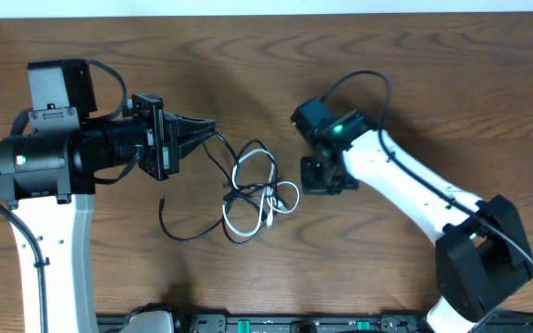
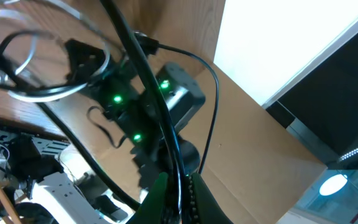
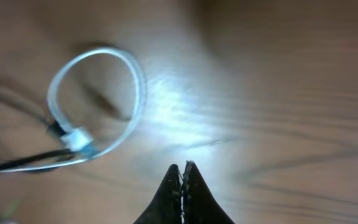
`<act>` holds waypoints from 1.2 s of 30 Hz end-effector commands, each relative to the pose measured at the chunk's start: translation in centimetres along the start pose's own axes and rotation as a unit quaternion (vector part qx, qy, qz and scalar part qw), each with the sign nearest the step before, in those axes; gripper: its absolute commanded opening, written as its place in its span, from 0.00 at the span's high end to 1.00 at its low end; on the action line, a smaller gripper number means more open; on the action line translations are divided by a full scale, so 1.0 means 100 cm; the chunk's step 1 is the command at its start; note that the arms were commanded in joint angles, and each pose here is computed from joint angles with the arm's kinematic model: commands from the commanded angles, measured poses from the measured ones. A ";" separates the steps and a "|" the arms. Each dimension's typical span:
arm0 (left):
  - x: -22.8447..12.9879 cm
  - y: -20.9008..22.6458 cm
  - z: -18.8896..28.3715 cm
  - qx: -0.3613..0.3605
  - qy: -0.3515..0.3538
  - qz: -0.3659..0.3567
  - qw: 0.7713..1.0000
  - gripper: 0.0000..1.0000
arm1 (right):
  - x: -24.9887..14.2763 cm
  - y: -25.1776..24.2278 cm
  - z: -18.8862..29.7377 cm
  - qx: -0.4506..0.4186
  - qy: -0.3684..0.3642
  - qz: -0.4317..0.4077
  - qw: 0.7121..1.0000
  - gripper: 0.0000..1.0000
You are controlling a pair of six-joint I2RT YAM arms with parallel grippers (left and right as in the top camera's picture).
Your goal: Untangle cables
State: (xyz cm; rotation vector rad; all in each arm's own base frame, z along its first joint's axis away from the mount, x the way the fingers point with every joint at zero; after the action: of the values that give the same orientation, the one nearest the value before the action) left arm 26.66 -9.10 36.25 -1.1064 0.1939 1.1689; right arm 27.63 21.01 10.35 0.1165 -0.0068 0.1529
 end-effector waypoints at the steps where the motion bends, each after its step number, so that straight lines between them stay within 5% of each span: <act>1: -0.002 -0.001 0.003 -0.005 -0.003 -0.017 1.000 0.93 | 0.005 -0.002 0.003 0.036 0.006 0.036 0.999 0.99; 6: -0.001 -0.001 0.003 -0.003 -0.006 -0.017 1.000 0.92 | 0.006 -0.008 0.016 0.064 0.005 0.028 0.998 0.99; 10: -0.001 0.000 0.003 -0.001 -0.006 -0.016 1.000 0.93 | 0.005 0.029 0.054 0.220 -0.030 0.117 0.968 0.94; 12: -0.001 0.000 0.003 -0.001 -0.006 -0.018 1.000 0.93 | 0.003 0.050 0.082 0.298 -0.063 0.167 0.938 0.77; 14: -0.002 0.001 0.002 -0.001 -0.006 -0.025 1.000 0.92 | 0.004 0.061 0.106 0.336 -0.098 0.185 0.918 0.42; 16: -0.002 0.001 0.002 0.000 -0.005 -0.028 1.000 0.93 | 0.009 0.067 0.126 0.352 -0.133 0.177 0.909 0.24; 26: -0.002 0.001 0.002 0.001 -0.006 -0.053 0.999 0.92 | 0.020 0.092 0.155 0.400 -0.160 0.101 0.897 0.22; 36: -0.003 0.001 0.001 0.002 -0.005 -0.054 0.999 0.92 | 0.017 0.119 0.145 0.376 -0.156 0.029 0.913 0.32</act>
State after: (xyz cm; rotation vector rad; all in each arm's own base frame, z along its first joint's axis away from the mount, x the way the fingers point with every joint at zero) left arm 26.56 -9.06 35.96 -1.0845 0.1459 1.1084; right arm 27.23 30.78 26.46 0.9303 -0.2857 0.2669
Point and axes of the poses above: each gripper's point midway between its finger pads, its own z axis back along the fingers, its own y axis along the line the jaws close on, x = y × z, the point moved 3 cm from there along z, back along the fingers, and after that the axes turned 8 degrees about z, right-handed, at the moved point
